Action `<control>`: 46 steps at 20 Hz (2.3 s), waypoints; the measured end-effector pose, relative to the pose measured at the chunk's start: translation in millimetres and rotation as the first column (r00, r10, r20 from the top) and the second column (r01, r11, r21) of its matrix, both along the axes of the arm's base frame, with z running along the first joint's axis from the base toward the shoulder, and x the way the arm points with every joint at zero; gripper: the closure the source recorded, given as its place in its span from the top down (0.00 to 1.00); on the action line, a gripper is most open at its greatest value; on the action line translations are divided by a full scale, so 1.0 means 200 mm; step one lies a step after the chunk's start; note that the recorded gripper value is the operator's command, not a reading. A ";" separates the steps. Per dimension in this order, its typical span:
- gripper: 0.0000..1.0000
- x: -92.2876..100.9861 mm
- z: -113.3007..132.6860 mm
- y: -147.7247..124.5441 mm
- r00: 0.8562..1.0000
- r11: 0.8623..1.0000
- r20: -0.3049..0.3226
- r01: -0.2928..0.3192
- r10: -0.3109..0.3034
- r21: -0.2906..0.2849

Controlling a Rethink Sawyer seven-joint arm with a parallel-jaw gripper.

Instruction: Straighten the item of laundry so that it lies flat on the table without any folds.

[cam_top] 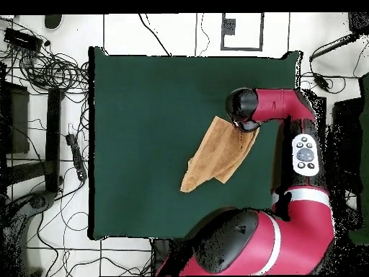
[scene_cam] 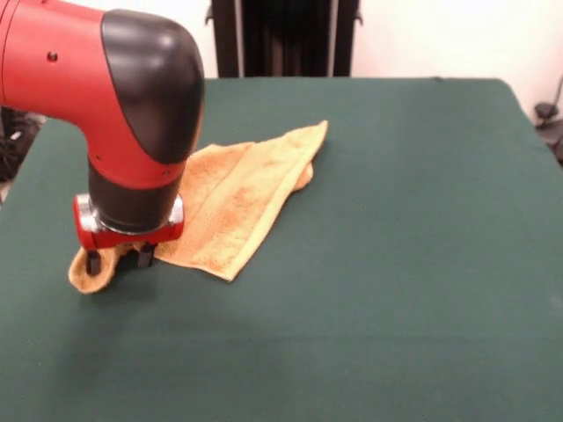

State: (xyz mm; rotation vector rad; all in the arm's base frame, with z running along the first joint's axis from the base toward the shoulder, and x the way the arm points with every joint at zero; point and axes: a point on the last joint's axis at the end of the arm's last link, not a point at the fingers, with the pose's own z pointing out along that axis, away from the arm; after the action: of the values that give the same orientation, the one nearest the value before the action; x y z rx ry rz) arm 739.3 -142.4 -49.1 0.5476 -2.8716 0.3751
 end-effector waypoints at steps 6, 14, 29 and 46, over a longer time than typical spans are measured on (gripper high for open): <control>1.00 0.04 0.00 0.01 0.998 1.000 -0.054 -0.020 0.019 -0.004; 1.00 0.10 0.17 0.06 0.999 0.999 -0.033 0.016 -0.015 0.044; 1.00 0.32 0.96 0.01 0.994 0.994 -0.007 0.108 -0.108 0.008; 1.00 0.29 0.85 0.30 0.991 0.985 0.118 0.046 -0.066 0.165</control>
State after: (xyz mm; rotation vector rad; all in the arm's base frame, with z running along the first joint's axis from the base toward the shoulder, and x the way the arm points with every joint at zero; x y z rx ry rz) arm 796.7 -81.7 120.8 0.4840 -3.0478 0.1734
